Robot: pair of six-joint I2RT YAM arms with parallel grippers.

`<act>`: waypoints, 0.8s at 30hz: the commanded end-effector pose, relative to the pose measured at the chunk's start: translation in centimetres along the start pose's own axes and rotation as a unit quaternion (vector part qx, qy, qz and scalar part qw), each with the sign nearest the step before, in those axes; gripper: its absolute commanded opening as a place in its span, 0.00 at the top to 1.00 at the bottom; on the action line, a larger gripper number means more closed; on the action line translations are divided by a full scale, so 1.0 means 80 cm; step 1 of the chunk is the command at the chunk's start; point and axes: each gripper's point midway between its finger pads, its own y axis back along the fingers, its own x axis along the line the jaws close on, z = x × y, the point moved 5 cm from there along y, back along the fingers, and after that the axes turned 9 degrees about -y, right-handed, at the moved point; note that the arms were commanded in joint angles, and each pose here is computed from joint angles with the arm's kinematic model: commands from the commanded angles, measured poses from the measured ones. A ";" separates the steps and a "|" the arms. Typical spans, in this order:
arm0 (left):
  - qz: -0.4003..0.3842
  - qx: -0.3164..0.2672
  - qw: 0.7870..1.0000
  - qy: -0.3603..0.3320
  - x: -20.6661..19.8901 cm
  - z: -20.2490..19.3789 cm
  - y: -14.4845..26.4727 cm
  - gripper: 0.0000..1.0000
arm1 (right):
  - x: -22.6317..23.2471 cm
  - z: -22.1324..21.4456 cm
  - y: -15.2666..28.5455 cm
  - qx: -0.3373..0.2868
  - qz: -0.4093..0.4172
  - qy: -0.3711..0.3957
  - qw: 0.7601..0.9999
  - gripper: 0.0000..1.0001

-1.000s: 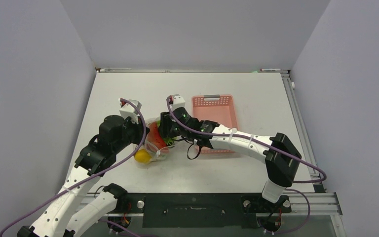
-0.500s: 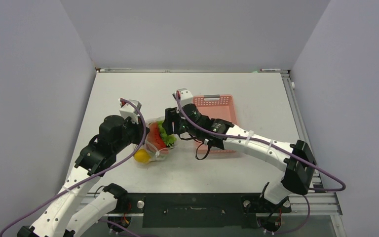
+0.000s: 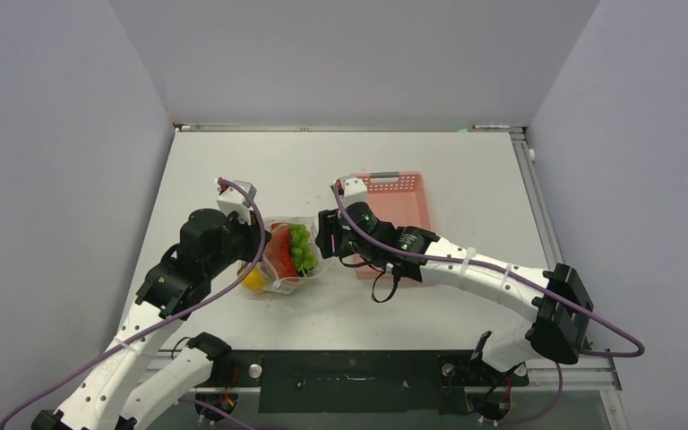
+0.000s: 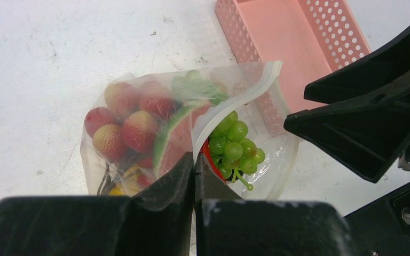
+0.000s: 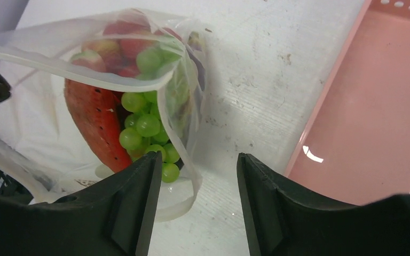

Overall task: Place the food in the zip-top bag and seal the zipper
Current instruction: Place the fake fruit in the zipper food storage bag.

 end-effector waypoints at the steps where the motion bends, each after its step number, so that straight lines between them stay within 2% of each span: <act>1: -0.002 -0.027 1.000 0.006 -0.001 0.016 -0.001 1.00 | -0.001 -0.004 0.005 -0.002 0.015 -0.031 0.999 0.46; 8: 0.000 -0.027 1.000 0.006 0.000 0.016 0.000 1.00 | -0.007 -0.028 -0.007 0.016 0.020 -0.058 0.998 0.49; 15: 0.000 -0.028 1.000 0.006 0.000 0.016 0.000 1.00 | -0.010 -0.040 -0.016 0.024 0.021 -0.075 0.997 0.55; 20: -0.003 -0.029 1.000 0.005 -0.001 0.016 0.000 1.00 | -0.007 -0.044 -0.023 0.028 0.028 -0.078 0.996 0.70; 24: -0.004 -0.028 1.000 0.004 -0.001 0.016 0.000 1.00 | -0.005 -0.046 -0.030 0.034 0.031 -0.079 0.996 0.72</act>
